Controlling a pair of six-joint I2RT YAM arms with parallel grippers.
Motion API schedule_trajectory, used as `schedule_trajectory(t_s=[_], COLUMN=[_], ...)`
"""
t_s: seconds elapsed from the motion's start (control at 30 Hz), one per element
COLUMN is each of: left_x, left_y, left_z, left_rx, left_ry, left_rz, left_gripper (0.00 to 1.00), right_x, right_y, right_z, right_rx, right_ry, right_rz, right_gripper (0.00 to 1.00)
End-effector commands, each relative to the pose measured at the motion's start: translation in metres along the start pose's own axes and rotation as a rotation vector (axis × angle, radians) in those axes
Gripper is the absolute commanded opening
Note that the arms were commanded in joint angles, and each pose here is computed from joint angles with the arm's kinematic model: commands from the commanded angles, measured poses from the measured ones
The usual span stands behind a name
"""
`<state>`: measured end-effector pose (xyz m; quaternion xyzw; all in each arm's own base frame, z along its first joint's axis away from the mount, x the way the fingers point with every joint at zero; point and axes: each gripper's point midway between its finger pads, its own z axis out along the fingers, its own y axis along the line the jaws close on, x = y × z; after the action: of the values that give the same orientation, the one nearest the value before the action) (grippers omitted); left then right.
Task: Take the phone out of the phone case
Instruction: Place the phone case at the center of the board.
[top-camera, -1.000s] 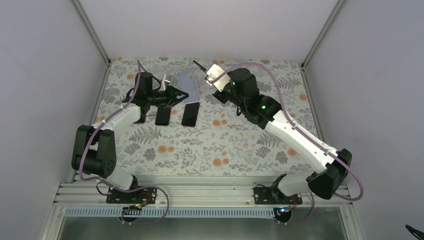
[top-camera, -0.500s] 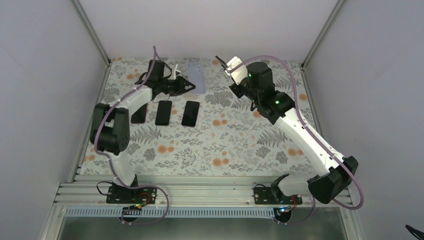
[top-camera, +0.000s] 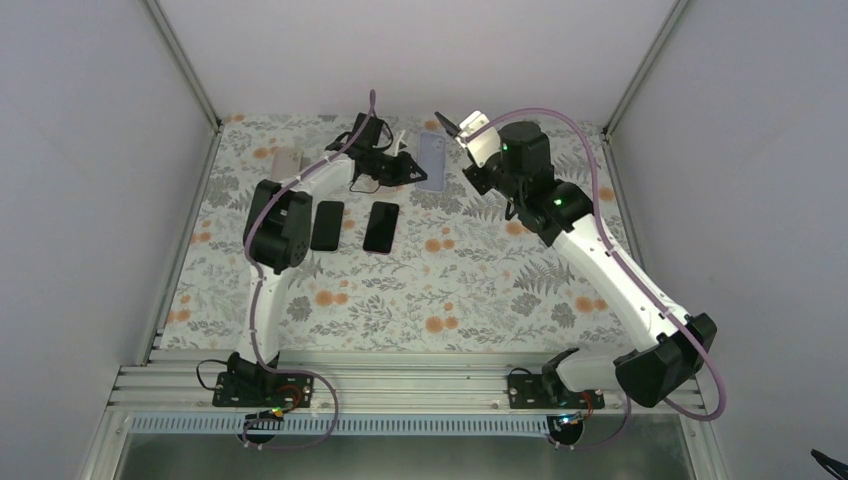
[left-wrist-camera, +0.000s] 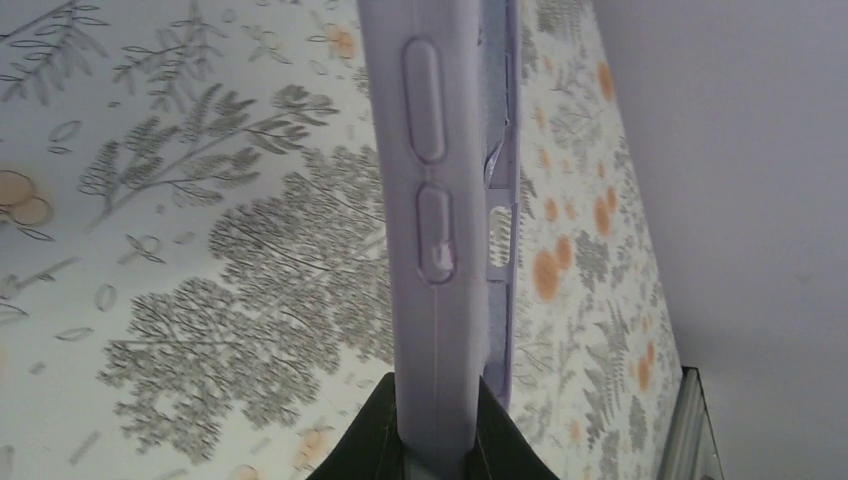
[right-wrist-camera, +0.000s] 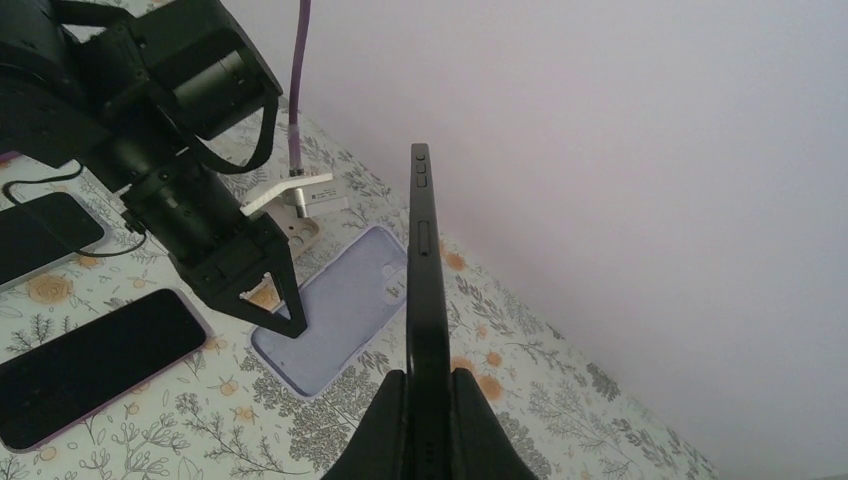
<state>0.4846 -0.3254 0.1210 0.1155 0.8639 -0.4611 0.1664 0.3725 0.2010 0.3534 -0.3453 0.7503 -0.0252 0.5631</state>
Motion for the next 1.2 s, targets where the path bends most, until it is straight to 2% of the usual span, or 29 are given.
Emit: schedule_trajectory(t_s=[0.0,0.3,0.47,0.53,0.6,0.67,0.87,1.17], left_x=[-0.018,-0.023,-0.022,-0.021,-0.021,-0.023,-0.029,-0.05], left_y=[0.014,0.049,0.057,0.059,0.062,0.061,0.053,0.02], left_z=[0.006,0.032,0.041,0.043,0.043,0.042,0.033,-0.006], left_rx=[-0.02,-0.085,-0.108,-0.132,-0.157,-0.175,-0.198,-0.258], left_ry=[-0.023,-0.012,-0.007,-0.007,-0.011,-0.018,-0.033,-0.11], left_rz=[0.004,-0.019,-0.03,-0.03,-0.034,-0.03,-0.01,0.092], left_gripper=[0.02,0.04,0.1,0.16,0.28,0.35,0.44,0.66], right_x=[-0.016,-0.007,-0.005,-0.006,-0.006,-0.007,-0.006,-0.01], right_y=[-0.012,-0.009,-0.005,-0.005,-0.004,-0.004,-0.005,-0.01], right_z=[-0.002,0.007,0.012,0.014,0.015,0.015,0.013,0.006], right_rx=[0.023,0.007,-0.012,-0.015,-0.019,-0.022,-0.02,0.003], right_ry=[-0.061,-0.033,-0.025,-0.025,-0.023,-0.024,-0.027,-0.05], right_rz=[0.051,0.056,0.063,0.064,0.066,0.066,0.067,0.045], right_gripper=[0.04,0.04,0.04,0.04,0.04,0.04,0.04,0.04])
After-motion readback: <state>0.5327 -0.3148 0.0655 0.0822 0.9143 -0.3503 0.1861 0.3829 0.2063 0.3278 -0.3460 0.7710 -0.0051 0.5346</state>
